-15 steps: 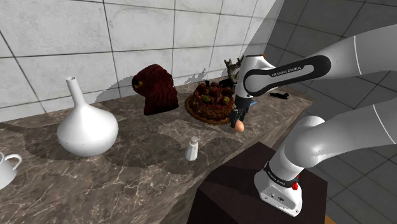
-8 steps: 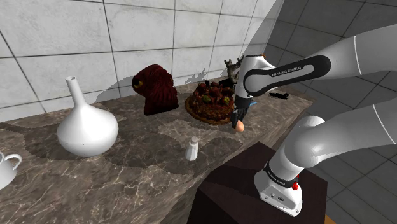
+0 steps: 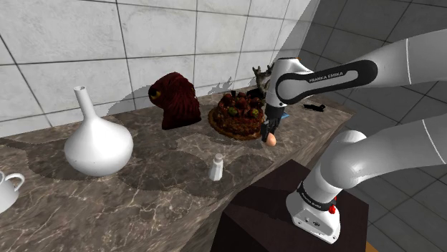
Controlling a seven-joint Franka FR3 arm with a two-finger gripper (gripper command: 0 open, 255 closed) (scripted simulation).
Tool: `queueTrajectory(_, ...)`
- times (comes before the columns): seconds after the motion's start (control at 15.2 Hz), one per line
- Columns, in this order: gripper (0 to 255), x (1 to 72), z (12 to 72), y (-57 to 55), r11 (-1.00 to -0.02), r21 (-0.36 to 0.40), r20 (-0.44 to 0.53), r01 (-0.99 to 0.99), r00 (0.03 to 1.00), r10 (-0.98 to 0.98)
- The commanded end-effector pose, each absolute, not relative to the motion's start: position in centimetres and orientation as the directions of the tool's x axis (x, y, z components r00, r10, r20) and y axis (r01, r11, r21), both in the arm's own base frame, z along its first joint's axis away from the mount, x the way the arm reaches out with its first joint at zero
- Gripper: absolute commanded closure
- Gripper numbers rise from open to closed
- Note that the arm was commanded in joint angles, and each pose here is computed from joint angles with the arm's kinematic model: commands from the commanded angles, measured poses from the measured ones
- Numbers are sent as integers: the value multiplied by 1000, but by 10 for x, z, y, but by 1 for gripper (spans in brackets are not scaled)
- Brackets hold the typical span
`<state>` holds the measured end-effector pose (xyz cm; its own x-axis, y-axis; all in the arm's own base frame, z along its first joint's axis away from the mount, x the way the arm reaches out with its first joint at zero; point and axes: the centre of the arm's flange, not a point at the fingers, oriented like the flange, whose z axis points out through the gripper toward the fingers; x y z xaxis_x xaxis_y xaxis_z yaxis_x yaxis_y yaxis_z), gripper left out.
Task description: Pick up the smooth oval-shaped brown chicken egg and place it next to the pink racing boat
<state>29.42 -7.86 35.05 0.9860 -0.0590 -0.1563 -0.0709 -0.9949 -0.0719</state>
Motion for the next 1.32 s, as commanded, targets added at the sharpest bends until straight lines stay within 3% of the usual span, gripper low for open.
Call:
queueTrajectory(0.0, 255, 294, 361, -79, -995, -72, -157, -71, 986, -59)
queueTrajectory(1.25, 255, 294, 461, -79, -995, -72, -157, -71, 986, -59)
